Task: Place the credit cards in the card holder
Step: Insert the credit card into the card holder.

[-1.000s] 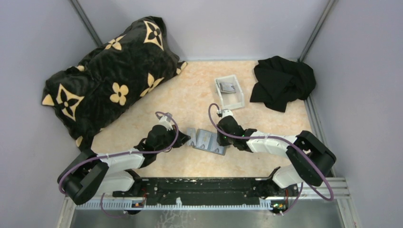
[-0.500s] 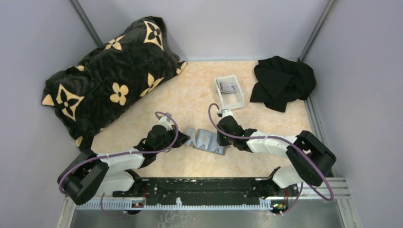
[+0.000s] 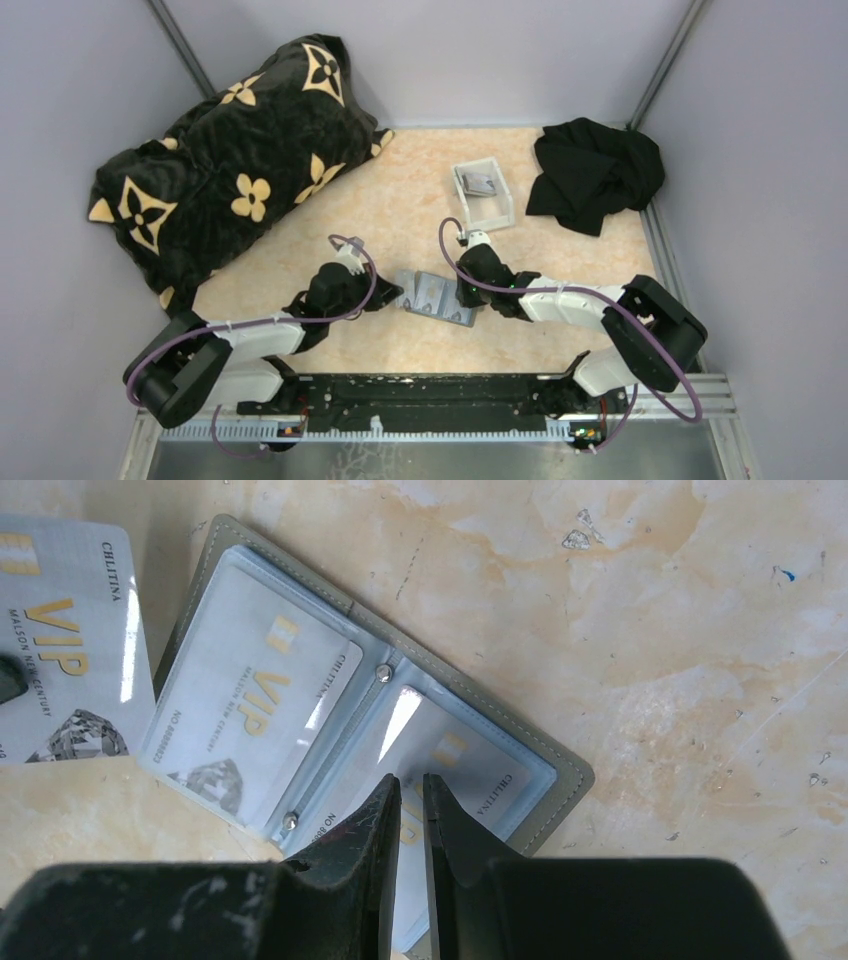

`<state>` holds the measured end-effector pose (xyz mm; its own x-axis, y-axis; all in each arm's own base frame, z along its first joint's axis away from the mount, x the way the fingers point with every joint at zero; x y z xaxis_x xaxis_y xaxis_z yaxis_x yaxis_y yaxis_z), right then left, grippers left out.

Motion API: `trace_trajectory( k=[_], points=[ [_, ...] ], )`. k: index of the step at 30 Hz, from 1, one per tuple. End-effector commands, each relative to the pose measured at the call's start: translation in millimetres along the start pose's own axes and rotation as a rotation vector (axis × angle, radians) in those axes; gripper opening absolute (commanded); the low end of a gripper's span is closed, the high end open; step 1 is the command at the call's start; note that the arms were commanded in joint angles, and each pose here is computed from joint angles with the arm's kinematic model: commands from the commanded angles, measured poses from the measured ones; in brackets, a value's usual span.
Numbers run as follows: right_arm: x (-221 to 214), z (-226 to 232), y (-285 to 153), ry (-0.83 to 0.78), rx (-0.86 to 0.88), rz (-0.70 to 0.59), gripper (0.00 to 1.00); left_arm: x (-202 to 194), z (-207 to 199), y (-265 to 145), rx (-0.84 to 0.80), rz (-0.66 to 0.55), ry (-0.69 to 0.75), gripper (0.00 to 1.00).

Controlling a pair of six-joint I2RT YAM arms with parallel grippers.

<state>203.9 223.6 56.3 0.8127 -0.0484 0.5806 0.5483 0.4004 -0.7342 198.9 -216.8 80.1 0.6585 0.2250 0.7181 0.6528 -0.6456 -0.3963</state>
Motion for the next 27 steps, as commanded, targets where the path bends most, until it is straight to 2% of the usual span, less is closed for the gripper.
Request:
trace_trajectory(
  k=[1,27],
  points=[
    [-19.8,-9.0,2.6,-0.003,-0.025,0.064,0.15,0.4,-10.3,1.5,-0.081,0.01,0.016,0.0],
    [-15.1,-12.9,-2.4,0.002,-0.057,0.04,0.16,4.4,-51.0,18.8,-0.256,0.068,-0.013,0.0]
  ],
)
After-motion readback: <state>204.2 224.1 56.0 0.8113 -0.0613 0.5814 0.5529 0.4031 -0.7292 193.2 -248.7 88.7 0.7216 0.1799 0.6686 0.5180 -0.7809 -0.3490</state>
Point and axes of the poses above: each gripper's point midway between its finger pads, its own y axis out along the fingers, its own z axis along the line the jaws close on, x = y × z, the point moved 4 cm from there along -y, back along the fingers, and after that the axes turned 10 degrees about y, right-handed, at the moved point
